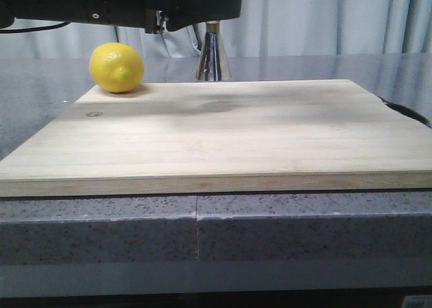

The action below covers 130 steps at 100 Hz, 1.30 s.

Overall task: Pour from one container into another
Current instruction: 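Tilt the beaker with the right gripper, pouring liquid into the jigger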

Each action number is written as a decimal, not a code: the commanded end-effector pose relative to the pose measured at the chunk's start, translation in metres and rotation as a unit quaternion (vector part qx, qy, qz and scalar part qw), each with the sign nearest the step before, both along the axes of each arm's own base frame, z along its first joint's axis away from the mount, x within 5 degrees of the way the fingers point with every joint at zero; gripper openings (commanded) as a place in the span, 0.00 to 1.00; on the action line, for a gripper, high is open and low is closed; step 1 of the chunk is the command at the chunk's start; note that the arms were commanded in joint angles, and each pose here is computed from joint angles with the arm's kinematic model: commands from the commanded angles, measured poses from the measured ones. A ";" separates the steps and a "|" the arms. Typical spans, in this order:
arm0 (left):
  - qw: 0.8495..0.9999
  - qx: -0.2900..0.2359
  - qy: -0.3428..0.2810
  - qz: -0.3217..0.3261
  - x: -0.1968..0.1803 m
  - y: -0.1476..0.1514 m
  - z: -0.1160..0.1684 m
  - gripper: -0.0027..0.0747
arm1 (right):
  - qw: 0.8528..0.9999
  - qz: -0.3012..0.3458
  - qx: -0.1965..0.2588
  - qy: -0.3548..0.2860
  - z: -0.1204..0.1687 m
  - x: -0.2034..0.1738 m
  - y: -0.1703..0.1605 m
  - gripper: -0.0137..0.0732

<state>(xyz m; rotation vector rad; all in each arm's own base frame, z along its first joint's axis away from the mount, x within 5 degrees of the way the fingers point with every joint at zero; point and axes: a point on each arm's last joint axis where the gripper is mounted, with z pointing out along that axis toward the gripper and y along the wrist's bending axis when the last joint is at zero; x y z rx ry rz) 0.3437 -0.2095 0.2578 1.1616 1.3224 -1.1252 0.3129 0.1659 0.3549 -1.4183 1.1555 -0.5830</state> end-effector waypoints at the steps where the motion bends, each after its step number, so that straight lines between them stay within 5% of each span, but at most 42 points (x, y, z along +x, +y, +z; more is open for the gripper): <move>1: 0.996 -0.078 -0.025 -0.024 -0.010 0.000 0.040 0.37 | 0.999 0.006 0.003 -0.039 0.025 -0.006 -0.003 0.53; 130: 0.996 -0.078 -0.025 -0.024 -0.010 0.000 0.040 0.37 | 0.994 0.004 -0.073 -0.078 0.025 -0.005 -0.006 0.53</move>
